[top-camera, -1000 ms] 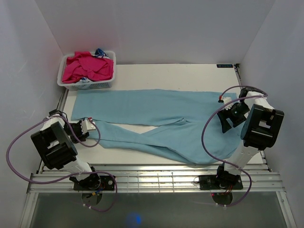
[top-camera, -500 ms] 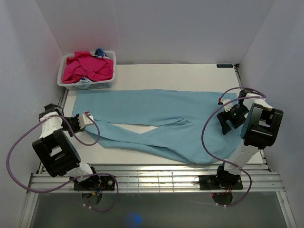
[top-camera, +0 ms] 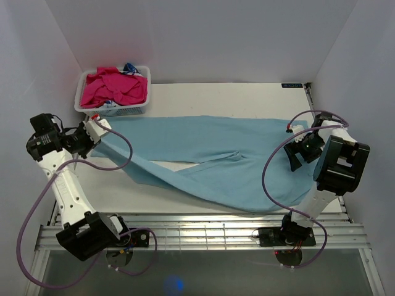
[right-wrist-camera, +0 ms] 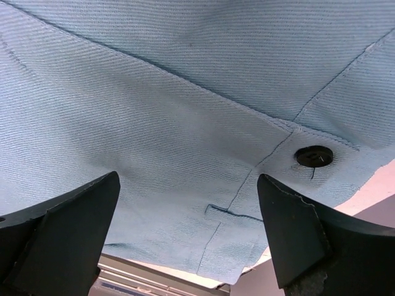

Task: Fold and stack the trousers
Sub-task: Flatten the trousers out

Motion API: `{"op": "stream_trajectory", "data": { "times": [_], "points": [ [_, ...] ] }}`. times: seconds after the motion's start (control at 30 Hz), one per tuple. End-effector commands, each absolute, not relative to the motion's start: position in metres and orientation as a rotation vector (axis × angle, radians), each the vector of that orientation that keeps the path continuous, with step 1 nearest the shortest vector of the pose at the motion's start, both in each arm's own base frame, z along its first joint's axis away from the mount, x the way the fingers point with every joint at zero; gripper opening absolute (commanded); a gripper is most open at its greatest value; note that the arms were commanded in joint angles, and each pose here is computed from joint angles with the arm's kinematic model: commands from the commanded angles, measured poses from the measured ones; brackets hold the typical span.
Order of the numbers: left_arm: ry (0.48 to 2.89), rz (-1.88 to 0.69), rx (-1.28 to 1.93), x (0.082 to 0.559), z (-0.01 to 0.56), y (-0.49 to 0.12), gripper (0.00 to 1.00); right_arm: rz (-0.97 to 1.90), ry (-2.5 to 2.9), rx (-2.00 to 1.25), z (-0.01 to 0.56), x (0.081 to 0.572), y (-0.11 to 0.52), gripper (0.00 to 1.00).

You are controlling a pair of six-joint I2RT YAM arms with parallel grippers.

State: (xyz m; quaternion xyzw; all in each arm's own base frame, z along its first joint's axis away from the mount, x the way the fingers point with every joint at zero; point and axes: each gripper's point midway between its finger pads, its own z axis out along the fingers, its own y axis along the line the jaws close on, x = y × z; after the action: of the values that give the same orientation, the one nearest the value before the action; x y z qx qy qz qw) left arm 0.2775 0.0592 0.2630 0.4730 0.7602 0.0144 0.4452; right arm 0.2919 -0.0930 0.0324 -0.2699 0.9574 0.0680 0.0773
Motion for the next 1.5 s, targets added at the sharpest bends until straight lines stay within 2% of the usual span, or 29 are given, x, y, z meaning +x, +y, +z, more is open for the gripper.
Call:
{"op": "stream_trajectory", "data": {
  "times": [0.0, 0.17, 0.33, 0.4, 0.47, 0.5, 0.63, 0.67, 0.7, 0.73, 0.77, 0.8, 0.9, 0.97, 1.0, 1.03, 1.1, 1.2, 1.23, 1.27, 1.33, 1.37, 1.43, 1.47],
  "points": [
    [1.967, -0.004, 1.241, 0.223, 0.243, 0.038, 0.0, 0.181, 2.806, -0.807, 0.046, 0.299, -0.093, 0.98],
    [2.105, 0.204, 1.401, 0.176, 0.2, 0.058, 0.0, 0.173, 2.791, -0.825, 0.049, 0.3, -0.093, 0.98],
    [2.333, 0.205, 1.403, 0.141, 0.156, 0.074, 0.0, 0.182, 2.797, -0.839, 0.049, 0.303, -0.095, 0.98],
    [2.339, 0.178, 1.367, 0.146, 0.154, 0.073, 0.0, 0.201, 2.807, -0.841, 0.046, 0.303, -0.093, 0.98],
    [2.308, 0.171, 1.259, 0.171, 0.168, 0.076, 0.0, 0.228, 2.827, -0.845, 0.04, 0.301, -0.092, 0.98],
    [2.239, 0.25, 1.197, 0.199, 0.185, 0.086, 0.0, 0.237, 2.835, -0.843, 0.037, 0.3, -0.092, 0.99],
    [2.127, 0.197, 0.943, 0.291, 0.245, 0.103, 0.0, 0.242, 2.926, -0.823, 0.009, 0.29, -0.097, 1.0],
    [2.068, 0.219, 0.885, 0.316, 0.285, 0.104, 0.0, 0.229, 2.946, -0.815, 0.002, 0.289, -0.1, 1.0],
    [2.098, 0.161, 0.847, 0.345, 0.278, 0.113, 0.0, 0.193, 2.952, -0.799, -0.005, 0.291, -0.104, 1.0],
    [2.081, 0.149, 0.828, 0.362, 0.288, 0.114, 0.0, 0.168, 2.998, -0.762, -0.015, 0.289, -0.108, 1.0],
    [1.997, 0.153, 0.817, 0.384, 0.323, 0.108, 0.0, 0.151, 3.012, -0.736, -0.019, 0.291, -0.111, 0.95],
    [1.989, 0.133, 0.802, 0.412, 0.318, 0.113, 0.0, 0.132, 3.012, -0.701, -0.018, 0.298, -0.116, 0.95],
    [1.871, 0.178, 0.826, 0.468, 0.349, 0.099, 0.0, 0.109, 3.016, -0.599, -0.017, 0.311, -0.12, 0.92],
    [1.804, 0.202, 0.823, 0.491, 0.368, 0.089, 0.0, 0.087, 3.011, -0.556, -0.013, 0.316, -0.122, 0.92],
    [1.738, 0.242, 0.807, 0.499, 0.395, 0.09, 0.0, 0.08, 3.006, -0.544, -0.011, 0.319, -0.123, 0.92],
    [1.731, 0.236, 0.807, 0.507, 0.395, 0.09, 0.0, 0.066, 3.007, -0.528, -0.009, 0.321, -0.125, 0.92],
    [1.714, 0.255, 0.796, 0.508, 0.405, 0.092, 0.0, 0.055, 3.009, -0.53, -0.006, 0.321, -0.126, 0.91],
    [1.722, 0.237, 0.839, 0.473, 0.396, 0.093, 0.0, 0.048, 3.006, -0.551, -0.004, 0.317, -0.127, 0.91],
    [1.797, 0.189, 0.887, 0.459, 0.349, 0.094, 0.0, 0.046, 3.003, -0.56, -0.003, 0.316, -0.128, 0.91],
    [1.771, 0.243, 0.903, 0.429, 0.36, 0.096, 0.0, 0.05, 3.008, -0.568, -0.005, 0.313, -0.127, 0.92],
    [1.825, 0.253, 0.931, 0.398, 0.325, 0.099, 0.0, 0.05, 3.003, -0.586, -0.003, 0.311, -0.127, 0.93],
    [1.922, 0.222, 0.988, 0.373, 0.267, 0.104, 0.0, 0.059, 3.011, -0.594, -0.003, 0.307, -0.126, 0.95],
    [1.972, 0.27, 1.023, 0.335, 0.237, 0.107, 0.0, 0.067, 2.997, -0.639, 0.0, 0.306, -0.126, 0.98],
    [2.058, 0.219, 1.07, 0.306, 0.184, 0.109, 0.0, 0.067, 2.992, -0.65, 0.002, 0.304, -0.126, 1.0]
  ]
}}
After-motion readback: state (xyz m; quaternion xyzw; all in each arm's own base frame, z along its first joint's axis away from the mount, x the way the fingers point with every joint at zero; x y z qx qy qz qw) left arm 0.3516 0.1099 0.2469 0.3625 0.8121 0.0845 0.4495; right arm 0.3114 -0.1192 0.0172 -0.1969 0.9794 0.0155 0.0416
